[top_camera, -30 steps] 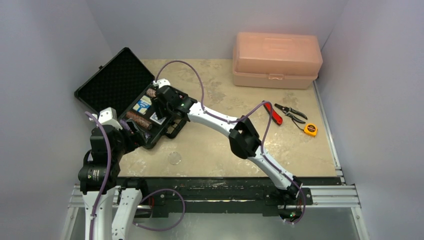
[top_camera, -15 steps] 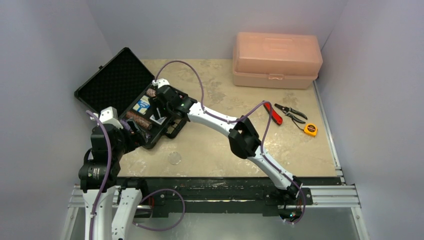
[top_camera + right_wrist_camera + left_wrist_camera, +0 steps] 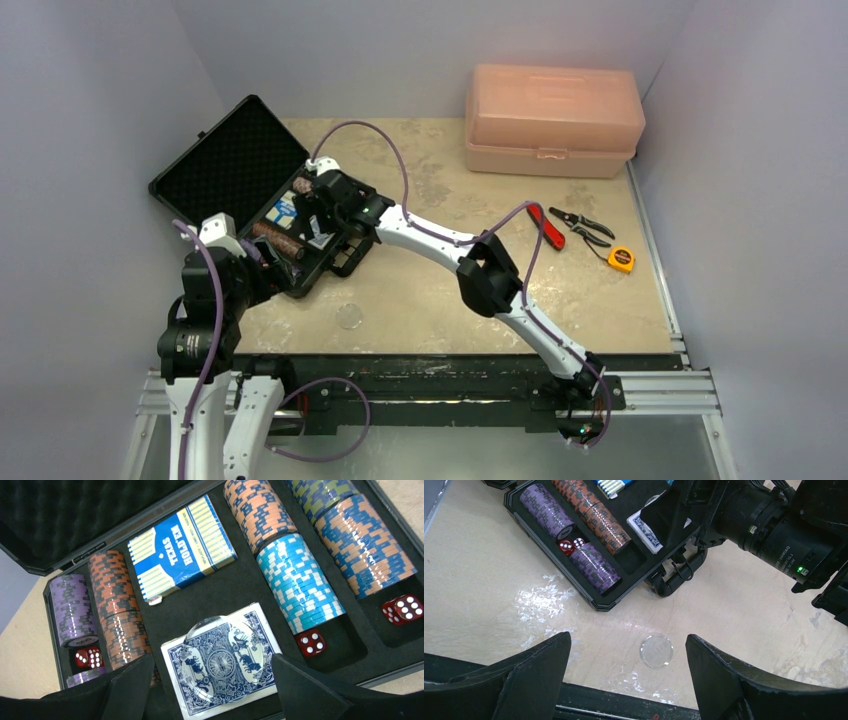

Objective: Pack up texas hold em set

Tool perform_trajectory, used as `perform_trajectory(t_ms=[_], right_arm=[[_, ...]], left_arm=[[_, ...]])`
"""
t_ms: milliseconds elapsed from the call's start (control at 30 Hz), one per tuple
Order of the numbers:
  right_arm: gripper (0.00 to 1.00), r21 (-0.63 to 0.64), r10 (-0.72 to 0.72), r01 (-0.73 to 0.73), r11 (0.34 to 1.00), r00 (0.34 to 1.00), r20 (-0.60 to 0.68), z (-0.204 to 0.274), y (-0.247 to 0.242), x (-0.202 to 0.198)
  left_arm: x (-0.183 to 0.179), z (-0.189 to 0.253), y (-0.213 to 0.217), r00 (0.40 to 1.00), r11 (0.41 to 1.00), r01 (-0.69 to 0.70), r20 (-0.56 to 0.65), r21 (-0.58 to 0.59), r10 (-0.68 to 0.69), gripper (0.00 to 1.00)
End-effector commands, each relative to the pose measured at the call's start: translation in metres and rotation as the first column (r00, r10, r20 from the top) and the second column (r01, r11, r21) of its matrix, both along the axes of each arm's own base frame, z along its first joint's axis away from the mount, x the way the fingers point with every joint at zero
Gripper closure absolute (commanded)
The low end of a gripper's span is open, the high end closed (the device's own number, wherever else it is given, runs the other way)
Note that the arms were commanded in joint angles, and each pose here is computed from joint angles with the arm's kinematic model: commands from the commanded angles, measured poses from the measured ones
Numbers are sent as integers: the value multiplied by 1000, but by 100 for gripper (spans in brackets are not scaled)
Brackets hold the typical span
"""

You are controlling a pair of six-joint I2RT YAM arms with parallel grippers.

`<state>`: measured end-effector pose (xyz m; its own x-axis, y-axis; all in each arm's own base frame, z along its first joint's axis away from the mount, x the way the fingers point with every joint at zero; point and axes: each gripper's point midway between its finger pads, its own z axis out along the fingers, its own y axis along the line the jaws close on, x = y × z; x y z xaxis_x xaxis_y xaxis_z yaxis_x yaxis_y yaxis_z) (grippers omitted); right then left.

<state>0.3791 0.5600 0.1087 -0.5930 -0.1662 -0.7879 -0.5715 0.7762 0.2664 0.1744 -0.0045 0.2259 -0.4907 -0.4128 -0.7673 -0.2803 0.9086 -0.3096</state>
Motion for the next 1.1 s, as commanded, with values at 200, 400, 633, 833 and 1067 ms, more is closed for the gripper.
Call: perform_trajectory(t_ms=[200,400,633,833,1067], right_arm=[[3,158,-70,49,986,989,131,105,-26,0],[2,171,-148,119,978,974,172,128,-73,-14],[1,162,-231,205,965,959,163,112,-126,-35],[1,117,-340,325,939,927,158,91,-176,-35],[1,103,-461,451,887,880,119,75,-233,-22]], left_arm=[[11,1,-10,998,998,68,-2,-14,-68,10],[11,-16,3,992,1000,-23,-125,-4,22,0],[19,-31,-27,980,986,58,-180,-156,-86,0],[11,-53,-43,958,963,22,-269,-268,-97,1],[2,-76,-49,923,971,-33,-381,-235,-61,3]])
